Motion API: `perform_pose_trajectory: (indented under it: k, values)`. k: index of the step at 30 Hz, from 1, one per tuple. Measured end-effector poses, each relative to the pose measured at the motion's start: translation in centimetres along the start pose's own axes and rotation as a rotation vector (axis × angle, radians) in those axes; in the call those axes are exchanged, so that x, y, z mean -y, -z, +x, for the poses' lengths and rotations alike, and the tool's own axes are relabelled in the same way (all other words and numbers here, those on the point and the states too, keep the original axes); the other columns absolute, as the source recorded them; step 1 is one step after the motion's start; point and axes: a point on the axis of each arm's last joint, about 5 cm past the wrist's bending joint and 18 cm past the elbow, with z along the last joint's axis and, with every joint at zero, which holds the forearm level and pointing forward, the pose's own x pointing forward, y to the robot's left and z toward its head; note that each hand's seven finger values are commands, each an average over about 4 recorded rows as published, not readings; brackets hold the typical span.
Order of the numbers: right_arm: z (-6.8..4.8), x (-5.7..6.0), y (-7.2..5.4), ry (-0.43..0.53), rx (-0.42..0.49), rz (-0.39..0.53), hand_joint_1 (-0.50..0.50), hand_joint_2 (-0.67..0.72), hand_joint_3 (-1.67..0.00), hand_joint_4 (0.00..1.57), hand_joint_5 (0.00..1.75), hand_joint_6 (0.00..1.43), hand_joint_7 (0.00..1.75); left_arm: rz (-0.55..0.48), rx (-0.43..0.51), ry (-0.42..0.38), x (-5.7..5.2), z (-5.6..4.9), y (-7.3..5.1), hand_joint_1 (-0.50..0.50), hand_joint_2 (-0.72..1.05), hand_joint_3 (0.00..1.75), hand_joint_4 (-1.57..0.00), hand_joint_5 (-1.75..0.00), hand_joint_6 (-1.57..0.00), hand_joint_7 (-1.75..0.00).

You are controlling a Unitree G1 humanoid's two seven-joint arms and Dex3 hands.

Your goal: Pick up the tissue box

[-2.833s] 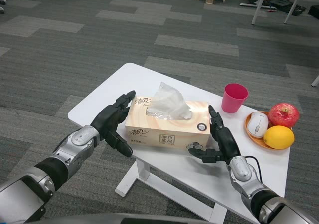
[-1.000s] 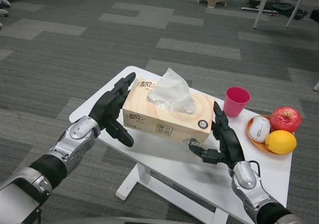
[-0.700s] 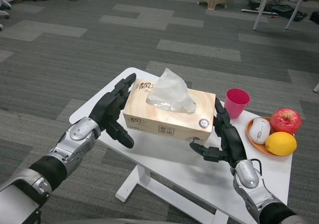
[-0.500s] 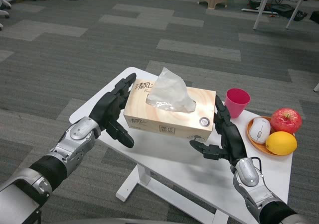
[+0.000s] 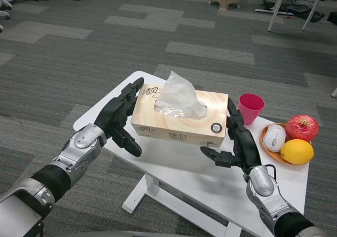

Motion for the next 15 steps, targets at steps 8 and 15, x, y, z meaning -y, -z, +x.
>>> perform_pose_trajectory:
  k: [8,15]
  values:
    - [0.01,-0.01,-0.01,0.0,0.001,0.0,0.17,-0.54,-0.56,0.29,0.56,0.03,0.14,0.0,0.0,0.0,0.0,0.0,0.0,0.5,-0.37,0.0,0.0,-1.03,0.0,-0.14]
    - [0.01,-0.01,-0.02,0.0,0.001,0.0,0.17,-0.54,-0.56,0.29,0.58,0.03,0.14,0.0,0.0,0.0,0.0,-0.01,0.01,0.5,-0.37,0.0,0.0,-1.03,0.0,-0.14]
